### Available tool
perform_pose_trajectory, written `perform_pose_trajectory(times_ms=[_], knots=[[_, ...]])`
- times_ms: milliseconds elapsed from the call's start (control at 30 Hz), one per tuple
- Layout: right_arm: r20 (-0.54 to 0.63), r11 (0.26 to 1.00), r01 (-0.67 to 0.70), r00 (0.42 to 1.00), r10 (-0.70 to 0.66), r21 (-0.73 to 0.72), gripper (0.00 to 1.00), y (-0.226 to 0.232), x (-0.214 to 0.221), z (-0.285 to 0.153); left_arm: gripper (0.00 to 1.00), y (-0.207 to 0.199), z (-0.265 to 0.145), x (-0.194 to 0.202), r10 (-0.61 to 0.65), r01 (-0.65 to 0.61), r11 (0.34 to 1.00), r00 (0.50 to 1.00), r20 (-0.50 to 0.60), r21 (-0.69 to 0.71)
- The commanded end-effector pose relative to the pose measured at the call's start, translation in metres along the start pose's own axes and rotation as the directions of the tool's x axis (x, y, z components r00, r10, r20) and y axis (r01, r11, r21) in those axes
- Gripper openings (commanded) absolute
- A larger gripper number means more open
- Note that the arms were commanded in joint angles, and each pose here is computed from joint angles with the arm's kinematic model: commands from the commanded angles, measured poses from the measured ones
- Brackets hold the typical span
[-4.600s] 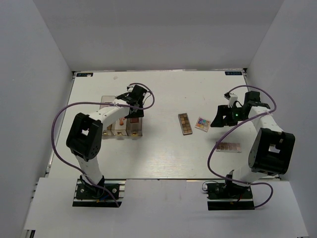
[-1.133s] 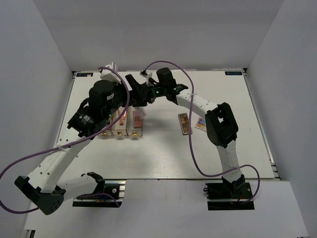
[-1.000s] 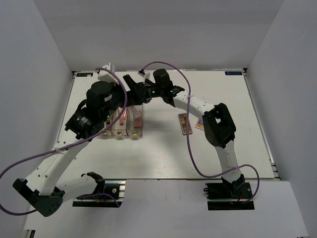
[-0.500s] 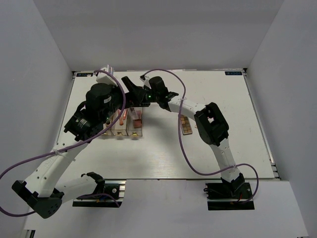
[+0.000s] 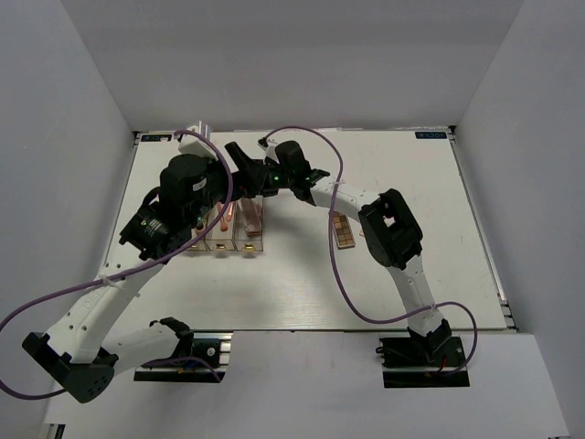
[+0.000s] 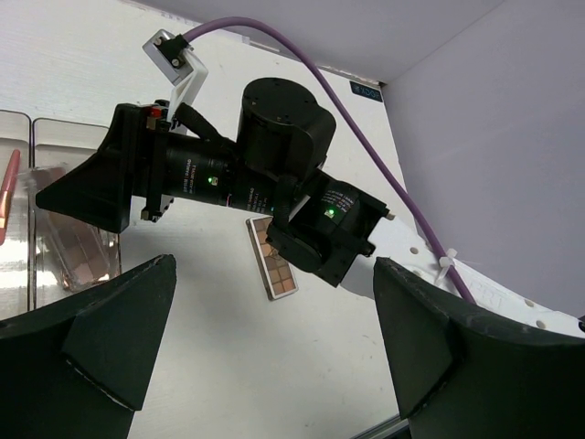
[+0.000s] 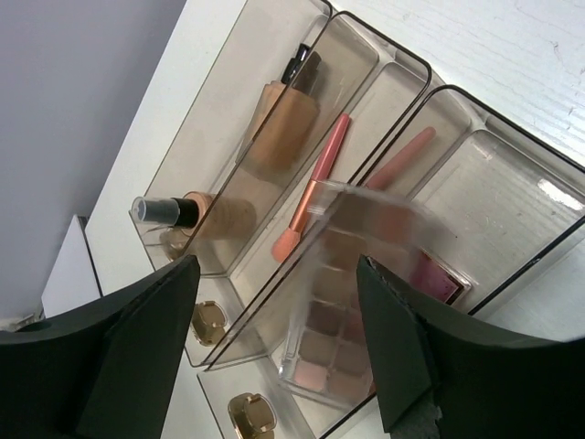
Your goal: Organize the makeup
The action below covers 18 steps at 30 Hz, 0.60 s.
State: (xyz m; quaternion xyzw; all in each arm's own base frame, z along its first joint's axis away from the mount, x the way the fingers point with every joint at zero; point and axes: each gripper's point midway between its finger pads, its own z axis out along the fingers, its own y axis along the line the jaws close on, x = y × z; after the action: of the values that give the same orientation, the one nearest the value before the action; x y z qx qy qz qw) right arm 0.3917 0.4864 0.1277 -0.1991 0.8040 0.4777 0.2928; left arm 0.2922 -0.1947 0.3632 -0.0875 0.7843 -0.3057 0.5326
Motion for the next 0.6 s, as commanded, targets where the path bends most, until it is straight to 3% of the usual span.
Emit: perform_pose_trajectory(times_ms=[0,133,233,333,500,533,567], knots=[[0.041,0.998,0.059,0.997,-0.058,-0.034,0.76,0.017,-0.02,-0.011,0.98,-0.002,0.0,-0.001,-0.007,0.007,1.0,1.0,0.005,0.005],[0.081,0.993,0.088,0.993,-0.082,-0.077,0.74,0.028,-0.041,-0.024,0.98,-0.002,0.002,0.001,-0.007,0.007,1.0,1.0,-0.003,0.003],[0.13,0.981,0.145,0.983,-0.129,-0.126,0.67,0.045,-0.068,-0.043,0.98,-0.005,0.006,0.003,-0.008,0.008,1.0,1.0,-0.012,0.017],[0.167,0.978,0.179,0.973,-0.16,-0.105,0.52,0.038,-0.091,-0.067,0.98,-0.01,0.017,0.011,-0.003,0.005,0.999,0.999,-0.045,0.039],[0.162,0.978,0.189,0.966,-0.2,0.085,0.23,-0.037,-0.113,-0.125,0.98,-0.013,0.051,0.044,0.001,0.007,0.999,0.984,-0.177,0.044],[0.165,0.974,0.197,0.963,-0.215,0.115,0.23,-0.046,-0.115,-0.135,0.98,-0.01,0.065,0.062,0.005,0.004,0.999,0.971,-0.239,0.037],[0.125,0.974,0.15,0.977,-0.172,0.168,0.39,-0.075,-0.101,-0.149,0.98,-0.014,0.072,0.073,0.011,0.0,0.999,0.962,-0.272,0.04]])
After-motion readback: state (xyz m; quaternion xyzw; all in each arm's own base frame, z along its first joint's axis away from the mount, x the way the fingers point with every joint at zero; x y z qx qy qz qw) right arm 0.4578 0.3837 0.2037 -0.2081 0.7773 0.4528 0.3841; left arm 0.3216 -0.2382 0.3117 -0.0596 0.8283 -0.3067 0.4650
